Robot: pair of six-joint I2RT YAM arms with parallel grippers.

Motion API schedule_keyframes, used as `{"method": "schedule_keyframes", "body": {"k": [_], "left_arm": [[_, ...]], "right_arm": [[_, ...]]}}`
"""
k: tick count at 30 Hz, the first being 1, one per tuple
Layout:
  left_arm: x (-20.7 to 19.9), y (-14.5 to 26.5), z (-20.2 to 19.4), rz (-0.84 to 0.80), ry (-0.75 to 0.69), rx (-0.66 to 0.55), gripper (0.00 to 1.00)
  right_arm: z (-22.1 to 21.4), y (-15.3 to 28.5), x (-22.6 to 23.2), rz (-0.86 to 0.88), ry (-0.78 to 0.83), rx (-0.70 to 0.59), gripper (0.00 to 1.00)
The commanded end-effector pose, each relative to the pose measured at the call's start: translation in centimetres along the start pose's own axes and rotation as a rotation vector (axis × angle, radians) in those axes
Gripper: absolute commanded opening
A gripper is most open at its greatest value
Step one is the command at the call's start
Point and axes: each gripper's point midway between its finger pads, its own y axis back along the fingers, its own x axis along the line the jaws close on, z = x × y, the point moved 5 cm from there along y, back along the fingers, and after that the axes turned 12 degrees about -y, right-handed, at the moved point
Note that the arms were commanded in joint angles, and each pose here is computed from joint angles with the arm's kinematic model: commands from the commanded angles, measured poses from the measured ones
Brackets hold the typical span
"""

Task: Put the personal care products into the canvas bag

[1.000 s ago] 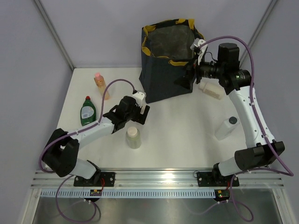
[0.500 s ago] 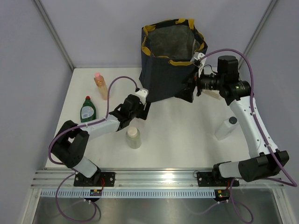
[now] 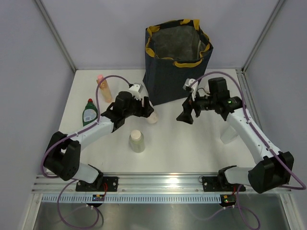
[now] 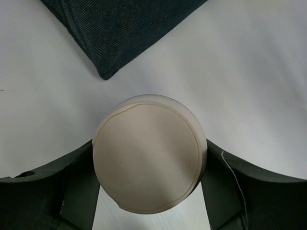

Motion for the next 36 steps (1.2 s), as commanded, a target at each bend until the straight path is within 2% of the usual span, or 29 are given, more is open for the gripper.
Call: {"method": "schedule_keyframes", "body": {"k": [1,2,6,8,12,15,21,25,28,31,34,35,36], "left_arm": [[-2.9,3.2,8.4,-0.226,0.131,-0.303,0.00],[-2.7,3.3,8.3,-0.238,0.160,-0.306,0.00],[-3.3,3.8,8.0,-0.321,0.348,-0.271,0.00],[-3.4,3.9,7.9,-0.362,0.404,-0.259,0.00],[-3.9,3.9,7.3,-0.425,0.519,-0.205,0.00],[-4.1,4.1,7.5,-0.453,0.539,-0.204,0.00],[-5.0,4.8,8.9,-0.537,0.581,-0.216,0.00],[-5.4,5.8,9.7,-0.570,0.591,-0.231,0.00],[-5.7,6.4,9.8,-0.600,0.608,-0.235,0.00],[-5.9,6.7,9.8,-0.626,0.646,-0.250,0.00],[-6.0,7.0,9.9,-0.642,0.670,-0.253,0.00],[-6.0,7.0,9.9,-0.643,0.672,-0.253,0.00],[-6.1,7.0,9.9,-0.644,0.675,-0.252,0.00]], "right_arm": [[0.0,-2.6,0.0,-0.156,0.022,-0.045,0.99],[-1.1,-3.3,-0.8,-0.242,-0.016,-0.039,0.99],[-1.2,-5.9,-1.2,-0.332,-0.186,-0.161,1.00],[-1.0,-7.0,-0.8,-0.337,-0.185,-0.196,0.99],[-0.3,-8.5,0.5,-0.279,-0.114,-0.175,0.99],[0.6,-9.4,1.5,-0.235,-0.103,-0.159,1.00],[-0.8,-11.9,2.6,-0.117,0.041,-0.007,0.99],[-1.6,-12.5,1.0,-0.188,0.076,0.043,0.99],[-1.6,-12.5,1.0,-0.167,0.134,0.051,1.00],[-1.3,-12.6,1.5,-0.134,0.132,0.032,0.97],[-1.0,-13.1,1.1,-0.140,0.120,0.042,0.88],[-0.7,-13.1,1.3,-0.129,0.123,0.036,0.84],[-0.5,-13.0,1.4,-0.120,0.130,0.032,0.71]]}}
